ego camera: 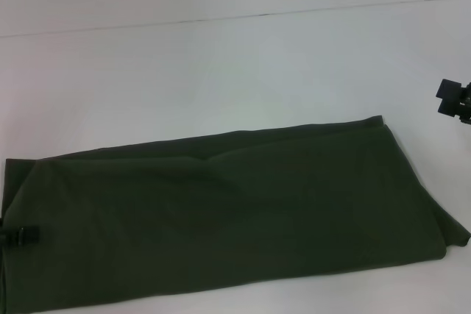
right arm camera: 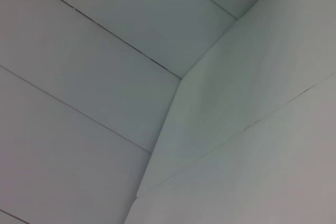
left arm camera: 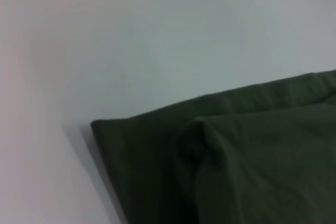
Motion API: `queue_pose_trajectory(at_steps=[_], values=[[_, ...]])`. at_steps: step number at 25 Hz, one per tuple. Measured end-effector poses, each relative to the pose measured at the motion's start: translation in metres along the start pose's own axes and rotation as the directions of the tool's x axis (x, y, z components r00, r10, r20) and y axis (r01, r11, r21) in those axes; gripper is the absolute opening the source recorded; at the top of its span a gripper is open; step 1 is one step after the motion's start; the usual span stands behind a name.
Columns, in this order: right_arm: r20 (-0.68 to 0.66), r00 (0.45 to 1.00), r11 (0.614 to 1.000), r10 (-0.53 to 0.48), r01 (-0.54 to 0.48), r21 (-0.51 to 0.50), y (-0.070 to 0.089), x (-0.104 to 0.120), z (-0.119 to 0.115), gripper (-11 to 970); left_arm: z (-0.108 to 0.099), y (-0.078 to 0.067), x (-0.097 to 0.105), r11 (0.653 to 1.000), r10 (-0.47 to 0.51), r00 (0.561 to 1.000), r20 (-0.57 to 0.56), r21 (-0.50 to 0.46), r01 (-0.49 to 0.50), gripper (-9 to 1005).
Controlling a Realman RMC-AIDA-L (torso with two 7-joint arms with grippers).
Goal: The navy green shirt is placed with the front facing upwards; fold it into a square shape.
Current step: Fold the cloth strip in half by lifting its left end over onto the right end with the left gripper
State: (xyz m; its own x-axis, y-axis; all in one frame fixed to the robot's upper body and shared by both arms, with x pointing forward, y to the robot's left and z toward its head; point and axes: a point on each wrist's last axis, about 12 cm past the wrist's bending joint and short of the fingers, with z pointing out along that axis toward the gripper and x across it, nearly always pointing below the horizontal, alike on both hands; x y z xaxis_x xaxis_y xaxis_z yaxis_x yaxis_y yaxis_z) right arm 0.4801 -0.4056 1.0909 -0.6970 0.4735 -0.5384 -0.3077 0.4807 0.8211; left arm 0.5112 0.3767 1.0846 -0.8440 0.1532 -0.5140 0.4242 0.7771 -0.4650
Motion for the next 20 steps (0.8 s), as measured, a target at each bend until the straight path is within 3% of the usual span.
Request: queue_pose_trajectory(at_steps=[7,20], values=[[0.001,1.0,1.0,0.0,0.0,0.003,0.0,0.0,-0.001,904,0.001,-0.001,-0.001,1.0,0.003,1.0,-0.005,0.007,-0.003,937],[0.006,1.0,1.0,0.0,0.0,0.017,-0.002,-0.003,-0.002,901,0.007,-0.013,-0.009,0.993,0.041,0.999,-0.022,0.114,-0.038,935]])
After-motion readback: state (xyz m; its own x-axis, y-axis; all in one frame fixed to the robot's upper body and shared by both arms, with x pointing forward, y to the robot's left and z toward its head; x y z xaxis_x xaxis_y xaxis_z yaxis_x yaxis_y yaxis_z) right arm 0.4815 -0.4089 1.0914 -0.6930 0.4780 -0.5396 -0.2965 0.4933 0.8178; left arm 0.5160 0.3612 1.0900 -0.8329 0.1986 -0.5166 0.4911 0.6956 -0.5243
